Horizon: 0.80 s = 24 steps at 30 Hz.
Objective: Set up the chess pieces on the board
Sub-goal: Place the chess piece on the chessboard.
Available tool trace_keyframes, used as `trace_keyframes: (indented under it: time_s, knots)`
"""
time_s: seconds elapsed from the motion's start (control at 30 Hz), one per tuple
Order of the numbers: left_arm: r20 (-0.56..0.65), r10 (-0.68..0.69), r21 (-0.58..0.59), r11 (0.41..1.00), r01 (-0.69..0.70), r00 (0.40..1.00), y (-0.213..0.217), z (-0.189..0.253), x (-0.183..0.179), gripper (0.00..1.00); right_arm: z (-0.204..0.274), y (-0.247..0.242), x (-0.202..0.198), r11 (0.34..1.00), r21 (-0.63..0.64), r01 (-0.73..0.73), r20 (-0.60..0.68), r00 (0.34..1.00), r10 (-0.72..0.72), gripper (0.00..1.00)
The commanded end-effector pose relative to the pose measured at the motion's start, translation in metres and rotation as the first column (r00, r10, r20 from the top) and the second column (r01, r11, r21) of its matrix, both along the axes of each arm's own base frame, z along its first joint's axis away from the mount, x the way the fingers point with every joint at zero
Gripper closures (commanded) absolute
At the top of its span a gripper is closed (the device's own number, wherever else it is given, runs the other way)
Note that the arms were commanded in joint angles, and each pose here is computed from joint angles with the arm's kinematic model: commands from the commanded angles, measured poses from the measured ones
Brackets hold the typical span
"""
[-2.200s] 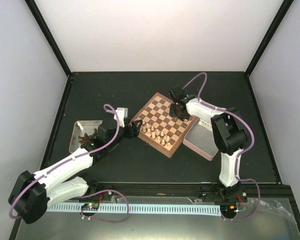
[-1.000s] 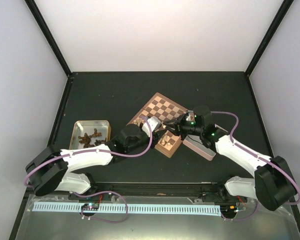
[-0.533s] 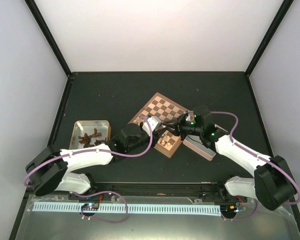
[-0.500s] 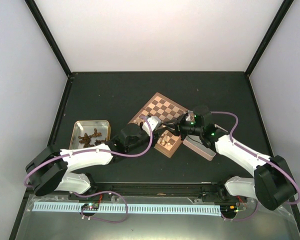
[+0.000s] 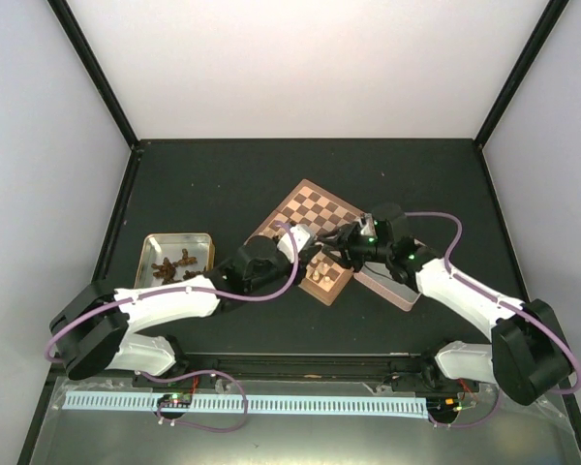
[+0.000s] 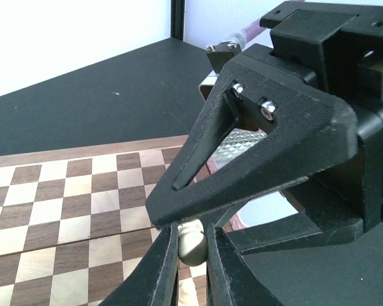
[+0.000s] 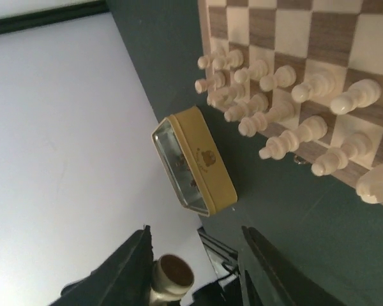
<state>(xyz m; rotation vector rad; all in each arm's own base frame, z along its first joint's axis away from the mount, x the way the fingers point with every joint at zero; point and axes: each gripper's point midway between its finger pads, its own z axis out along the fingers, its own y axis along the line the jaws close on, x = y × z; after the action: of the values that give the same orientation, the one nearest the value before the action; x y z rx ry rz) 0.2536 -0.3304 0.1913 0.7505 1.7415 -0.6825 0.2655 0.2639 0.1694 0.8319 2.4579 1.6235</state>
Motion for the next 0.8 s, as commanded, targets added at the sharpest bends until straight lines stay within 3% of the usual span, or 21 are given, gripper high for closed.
trace_keyframes:
  time_s: [0.0, 0.2, 0.3, 0.47, 0.6, 0.77]
  knots:
    - [-0.051, 0.007, 0.034, 0.999, -0.005, 0.999, -0.006, 0.011, 0.002, 0.99, -0.015, -0.028, 0.016, 0.982, -0.179, 0.065, 0.078, 0.996, -0.052, 0.56]
    - [-0.22, -0.007, 0.187, 0.981, 0.05, 0.975, -0.012, -0.013, -0.005, 0.98, -0.026, -0.097, 0.032, 0.877, -0.417, 0.239, 0.21, 0.964, -0.163, 0.45]
    - [-0.299, -0.005, 0.261, 0.961, 0.087, 0.954, -0.02, -0.026, -0.007, 0.98, -0.02, -0.141, 0.031, 0.747, -0.562, 0.355, 0.3, 0.929, -0.216, 0.45]
    - [-0.385, 0.013, 0.354, 0.925, 0.135, 0.923, -0.039, -0.042, -0.006, 0.96, -0.003, -0.189, 0.018, 0.579, -0.655, 0.486, 0.418, 0.871, -0.257, 0.45]
    - [-0.444, 0.047, 0.43, 0.888, 0.166, 0.895, -0.051, -0.065, -0.004, 0.96, -0.004, -0.201, 0.012, 0.544, -0.672, 0.502, 0.436, 0.862, -0.257, 0.45]
    - [-0.506, 0.094, 0.489, 0.85, 0.195, 0.857, -0.061, -0.085, -0.004, 0.97, -0.021, -0.199, 0.008, 0.555, -0.688, 0.469, 0.402, 0.882, -0.247, 0.45]
